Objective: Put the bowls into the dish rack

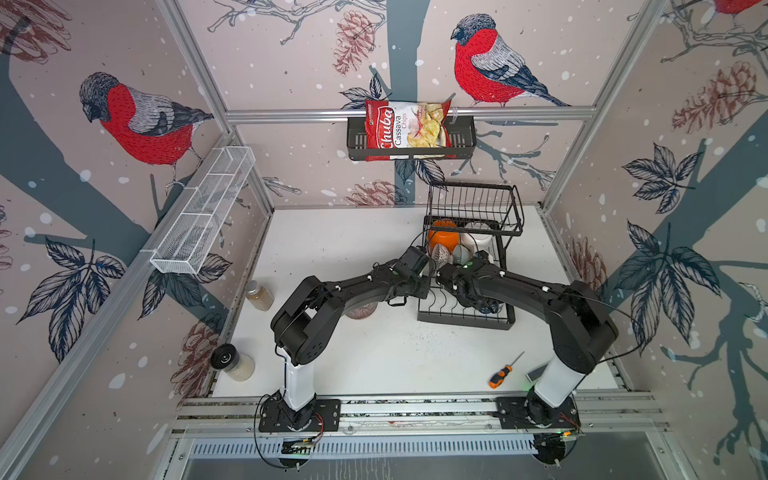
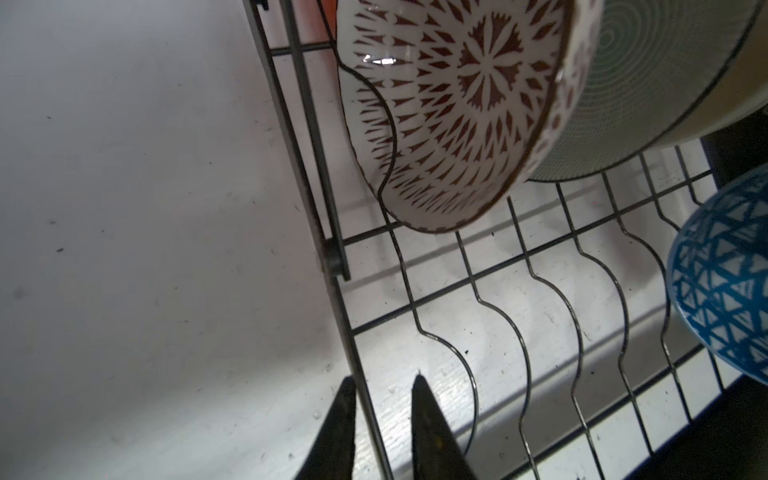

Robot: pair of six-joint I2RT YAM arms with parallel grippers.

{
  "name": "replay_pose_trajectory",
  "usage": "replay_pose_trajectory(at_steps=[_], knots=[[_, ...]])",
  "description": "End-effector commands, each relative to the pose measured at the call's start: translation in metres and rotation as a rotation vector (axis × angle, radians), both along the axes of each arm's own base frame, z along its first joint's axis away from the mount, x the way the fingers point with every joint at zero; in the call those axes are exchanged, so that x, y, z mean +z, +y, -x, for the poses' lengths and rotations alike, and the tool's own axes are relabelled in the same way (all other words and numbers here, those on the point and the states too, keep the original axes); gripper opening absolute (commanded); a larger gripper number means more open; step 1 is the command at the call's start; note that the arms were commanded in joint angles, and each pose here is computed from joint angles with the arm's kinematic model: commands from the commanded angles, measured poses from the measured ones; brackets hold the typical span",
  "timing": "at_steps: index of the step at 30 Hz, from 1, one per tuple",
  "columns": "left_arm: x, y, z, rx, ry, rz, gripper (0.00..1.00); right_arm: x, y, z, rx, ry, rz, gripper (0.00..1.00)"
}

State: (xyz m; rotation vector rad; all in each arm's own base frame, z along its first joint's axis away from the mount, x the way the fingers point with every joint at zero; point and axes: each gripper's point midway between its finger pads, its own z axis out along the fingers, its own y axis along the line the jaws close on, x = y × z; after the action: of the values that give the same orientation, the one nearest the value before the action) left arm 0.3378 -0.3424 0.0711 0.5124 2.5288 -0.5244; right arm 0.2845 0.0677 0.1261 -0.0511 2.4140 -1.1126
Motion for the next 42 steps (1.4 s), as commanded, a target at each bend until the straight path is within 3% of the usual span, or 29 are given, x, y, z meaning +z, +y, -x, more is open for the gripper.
replay_pose_trajectory(at_steps=[1,19,34,42], knots=[[0.001,0.003,0.005,-0.021,0.013,-0.006,0.24,0.009,-0.004,-0.005,0.025,-0.023,0.069,0.0],[0.003,0.007,-0.003,-0.008,0.017,0.019,0.23,0.011,0.005,-0.015,0.064,-0.019,0.177,0.0],[0.004,0.011,-0.003,-0.015,0.017,0.018,0.23,-0.004,0.028,-0.02,0.089,0.005,0.202,0.0],[0.002,0.013,-0.002,-0.019,0.021,0.023,0.23,-0.008,0.047,-0.023,0.107,-0.004,0.149,0.0]])
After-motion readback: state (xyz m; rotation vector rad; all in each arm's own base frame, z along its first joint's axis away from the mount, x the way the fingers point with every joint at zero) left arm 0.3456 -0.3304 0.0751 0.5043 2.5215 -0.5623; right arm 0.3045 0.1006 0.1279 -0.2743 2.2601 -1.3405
